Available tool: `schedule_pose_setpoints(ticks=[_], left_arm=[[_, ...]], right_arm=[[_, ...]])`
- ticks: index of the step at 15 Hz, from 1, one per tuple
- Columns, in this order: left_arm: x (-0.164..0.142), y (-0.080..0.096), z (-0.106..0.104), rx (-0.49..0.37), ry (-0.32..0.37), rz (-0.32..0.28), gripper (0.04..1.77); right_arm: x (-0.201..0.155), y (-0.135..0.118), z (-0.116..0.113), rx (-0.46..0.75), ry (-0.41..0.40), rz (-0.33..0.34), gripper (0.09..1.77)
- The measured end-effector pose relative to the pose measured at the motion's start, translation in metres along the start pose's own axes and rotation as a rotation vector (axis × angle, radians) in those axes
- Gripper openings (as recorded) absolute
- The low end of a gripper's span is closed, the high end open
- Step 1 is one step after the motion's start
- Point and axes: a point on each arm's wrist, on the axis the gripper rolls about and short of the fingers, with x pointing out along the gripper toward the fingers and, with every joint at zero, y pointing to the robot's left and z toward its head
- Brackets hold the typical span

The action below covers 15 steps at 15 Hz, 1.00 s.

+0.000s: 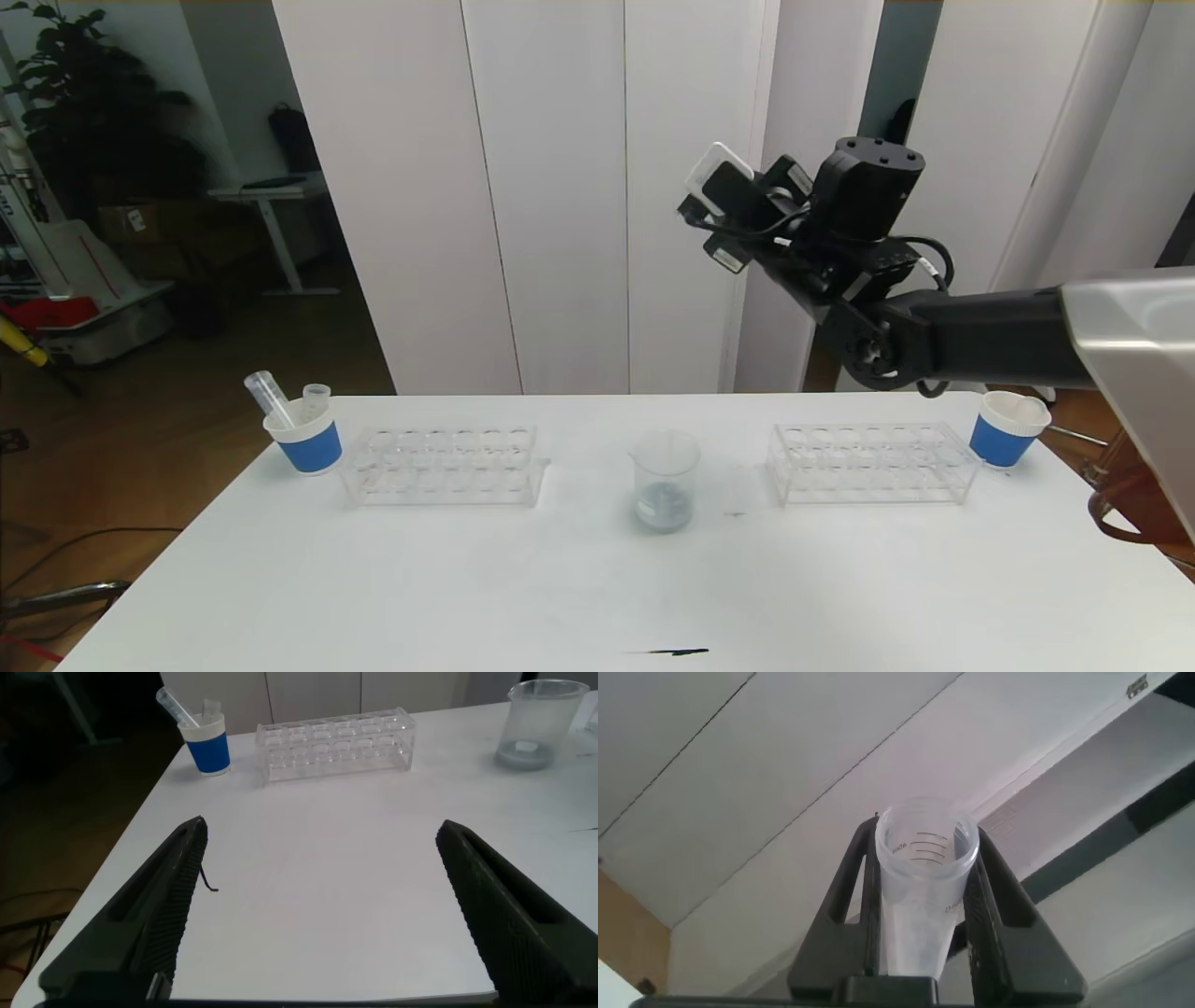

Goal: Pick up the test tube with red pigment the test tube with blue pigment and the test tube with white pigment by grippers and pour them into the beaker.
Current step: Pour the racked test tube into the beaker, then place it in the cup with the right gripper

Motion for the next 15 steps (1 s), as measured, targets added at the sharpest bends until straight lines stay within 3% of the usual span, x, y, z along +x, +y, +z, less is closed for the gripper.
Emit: schedule_pose_setpoints(ticks=[3, 7, 12, 15], left_arm=[[0.000, 0.000, 0.000, 0.000, 0.000, 0.000, 1.75], [0.000, 0.000, 0.000, 0.000, 0.000, 0.000, 1.75], [0.000, 0.000, 0.000, 0.000, 0.000, 0.000, 1.75], [0.000, 0.000, 0.000, 0.000, 0.000, 0.000, 1.75]], right_arm=[[-0.002, -0.002, 0.000, 0.275, 0.097, -0.100, 0.58], [-0.015, 0.016, -0.019, 0.540, 0.243, -0.156, 0.58], [-0.039, 0.036, -0.038, 0.790, 0.394, -0.243, 0.58], [-0.052, 0.037, -0.046, 0.816, 0.456, -0.304, 0.58]])
